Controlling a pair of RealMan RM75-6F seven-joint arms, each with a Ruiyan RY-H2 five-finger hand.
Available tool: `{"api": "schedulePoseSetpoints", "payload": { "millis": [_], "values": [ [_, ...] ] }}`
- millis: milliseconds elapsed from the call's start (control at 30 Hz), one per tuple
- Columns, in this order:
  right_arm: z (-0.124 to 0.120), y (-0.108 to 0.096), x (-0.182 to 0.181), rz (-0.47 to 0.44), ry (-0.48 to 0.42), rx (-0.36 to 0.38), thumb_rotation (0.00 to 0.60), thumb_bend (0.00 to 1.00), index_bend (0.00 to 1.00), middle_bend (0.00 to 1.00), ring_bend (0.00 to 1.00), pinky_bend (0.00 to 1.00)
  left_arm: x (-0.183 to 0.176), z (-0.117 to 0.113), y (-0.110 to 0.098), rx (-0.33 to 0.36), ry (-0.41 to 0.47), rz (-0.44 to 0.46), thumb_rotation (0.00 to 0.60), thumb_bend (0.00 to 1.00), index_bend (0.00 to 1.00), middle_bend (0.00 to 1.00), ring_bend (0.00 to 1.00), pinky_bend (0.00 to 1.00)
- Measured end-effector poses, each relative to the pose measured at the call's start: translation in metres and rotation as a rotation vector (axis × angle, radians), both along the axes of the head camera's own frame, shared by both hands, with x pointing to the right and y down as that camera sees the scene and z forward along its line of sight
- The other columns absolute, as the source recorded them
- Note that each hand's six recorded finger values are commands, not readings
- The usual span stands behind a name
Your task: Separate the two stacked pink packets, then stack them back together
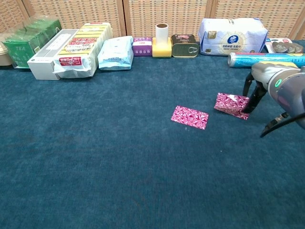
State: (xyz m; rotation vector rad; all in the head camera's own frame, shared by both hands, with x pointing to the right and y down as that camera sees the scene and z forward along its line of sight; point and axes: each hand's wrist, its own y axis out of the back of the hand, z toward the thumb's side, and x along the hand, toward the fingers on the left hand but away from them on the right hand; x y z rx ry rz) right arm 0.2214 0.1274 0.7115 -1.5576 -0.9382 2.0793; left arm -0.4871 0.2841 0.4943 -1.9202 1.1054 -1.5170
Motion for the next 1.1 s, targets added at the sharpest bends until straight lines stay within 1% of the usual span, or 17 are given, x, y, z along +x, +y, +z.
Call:
{"api": "schedulePoseSetpoints", "payload": {
  "millis": [100,200,467,667,967,1100],
  "values": [
    [0.0056,-0.0014,0.0069,0.027,0.020,-0.026,0.600,0.29,0.42,0.03,0.00,0.06,-0.0002,0.0002,-0.0002,0.000,-0.001,-0.002,0.600,0.03,0.00,0.00,0.00,0.04],
    [0.0078,-0.0044,0.0075,0.044,0.019,-0.035,0.600,0.29,0.42,0.03,0.00,0.06,0.0000,0.0004,-0.0003,-0.001,-0.002,-0.002,0.600,0.03,0.00,0.00,0.00,0.04],
    [0.0064,-0.0051,0.0026,0.044,0.002,-0.033,0.600,0.29,0.43,0.03,0.00,0.06,0.0003,0.0005,-0.0001,-0.001,-0.003,-0.002,0.600,0.03,0.00,0.00,0.00,0.04],
    [0.0089,-0.0030,0.0031,0.055,0.006,-0.045,0.600,0.29,0.43,0.03,0.00,0.06,-0.0002,-0.0007,0.0001,0.003,0.000,-0.004,0.600,0.03,0.00,0.00,0.00,0.04],
    [0.0111,-0.0053,0.0049,0.071,0.009,-0.038,0.600,0.28,0.42,0.03,0.00,0.06,-0.0001,-0.0011,0.0004,0.004,0.001,-0.002,0.600,0.03,0.00,0.00,0.00,0.04],
    [0.0112,-0.0052,0.0036,0.072,0.005,-0.037,0.600,0.29,0.41,0.03,0.00,0.06,-0.0003,-0.0015,0.0005,0.006,0.001,-0.004,0.600,0.03,0.00,0.00,0.00,0.04]
  ]
}}
